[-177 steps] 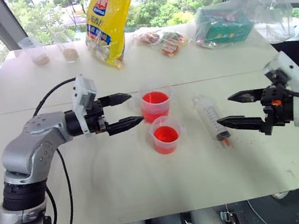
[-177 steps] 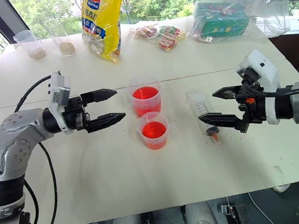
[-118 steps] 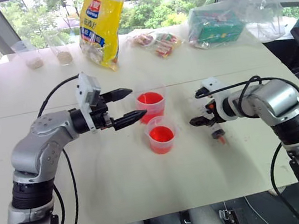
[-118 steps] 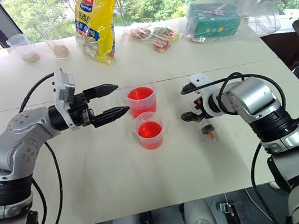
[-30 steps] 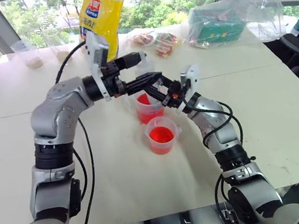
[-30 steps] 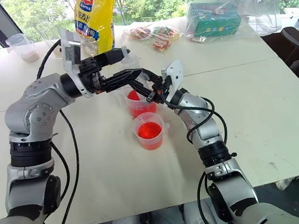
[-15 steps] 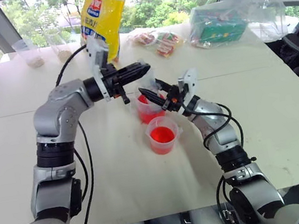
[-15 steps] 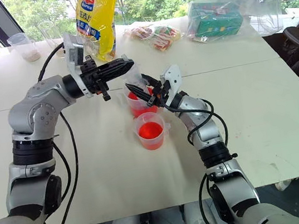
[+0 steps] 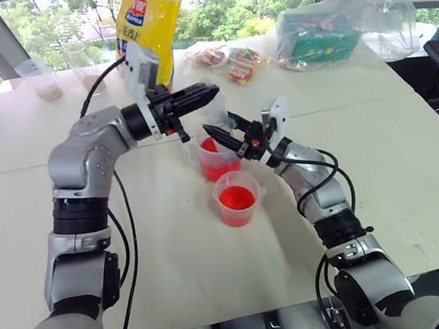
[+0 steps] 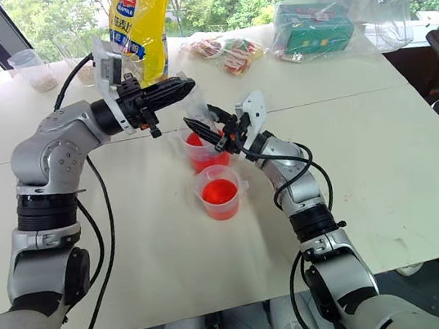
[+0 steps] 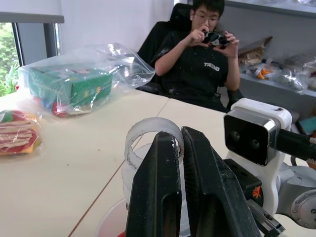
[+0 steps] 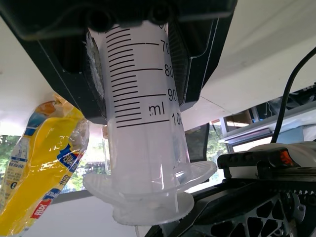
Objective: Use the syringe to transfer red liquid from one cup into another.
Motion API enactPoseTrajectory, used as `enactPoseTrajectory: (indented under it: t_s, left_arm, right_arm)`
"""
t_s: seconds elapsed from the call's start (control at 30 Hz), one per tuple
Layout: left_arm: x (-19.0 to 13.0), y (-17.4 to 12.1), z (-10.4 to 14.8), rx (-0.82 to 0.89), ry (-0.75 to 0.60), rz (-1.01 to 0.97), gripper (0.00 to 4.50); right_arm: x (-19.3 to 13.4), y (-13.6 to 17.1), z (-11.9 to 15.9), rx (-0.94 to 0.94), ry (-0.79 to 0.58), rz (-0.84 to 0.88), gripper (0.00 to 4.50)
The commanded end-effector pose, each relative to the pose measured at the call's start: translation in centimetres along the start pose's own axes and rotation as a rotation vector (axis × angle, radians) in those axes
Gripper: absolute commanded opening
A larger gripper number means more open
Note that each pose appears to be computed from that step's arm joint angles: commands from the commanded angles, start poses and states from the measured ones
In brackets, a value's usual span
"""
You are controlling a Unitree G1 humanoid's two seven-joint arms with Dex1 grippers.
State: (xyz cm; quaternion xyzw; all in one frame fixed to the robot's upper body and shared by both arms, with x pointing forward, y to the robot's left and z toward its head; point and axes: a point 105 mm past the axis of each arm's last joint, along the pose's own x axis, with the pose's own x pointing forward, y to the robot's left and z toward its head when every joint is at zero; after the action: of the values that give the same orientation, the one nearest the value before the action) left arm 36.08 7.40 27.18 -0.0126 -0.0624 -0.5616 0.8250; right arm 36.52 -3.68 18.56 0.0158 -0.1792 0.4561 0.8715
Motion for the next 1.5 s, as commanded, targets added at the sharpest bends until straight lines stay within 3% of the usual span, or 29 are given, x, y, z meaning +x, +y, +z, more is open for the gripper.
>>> enactPoseTrajectory:
  t_s: [0.03,0.93,1.23,1.33,1.5]
  left_arm:
    - [-1.2,0.7,5.8,0.168,-0.15,0.065,0.1]
    - [-1.5,1.1,6.7,0.193,-0.169,0.087,0.1]
    - [-1.3,0.4,5.0,0.181,-0.107,0.047,0.1]
    - [-1.5,0.1,3.9,0.156,-0.068,0.023,0.99]
    - [-2.3,-0.2,2.8,0.131,-0.032,0.022,3.45]
  right_arm:
    - [0.2,1.8,-1.2,0.02,0.044,0.089,1.36]
    - [0.2,1.9,-1.3,0.021,0.051,0.098,1.36]
    - [0.5,1.5,-0.4,0.015,0.026,0.086,1.36]
    - [0.9,0.8,0.9,0.007,-0.011,0.066,1.36]
    - [1.4,-0.2,3.0,0.0,-0.067,0.036,1.36]
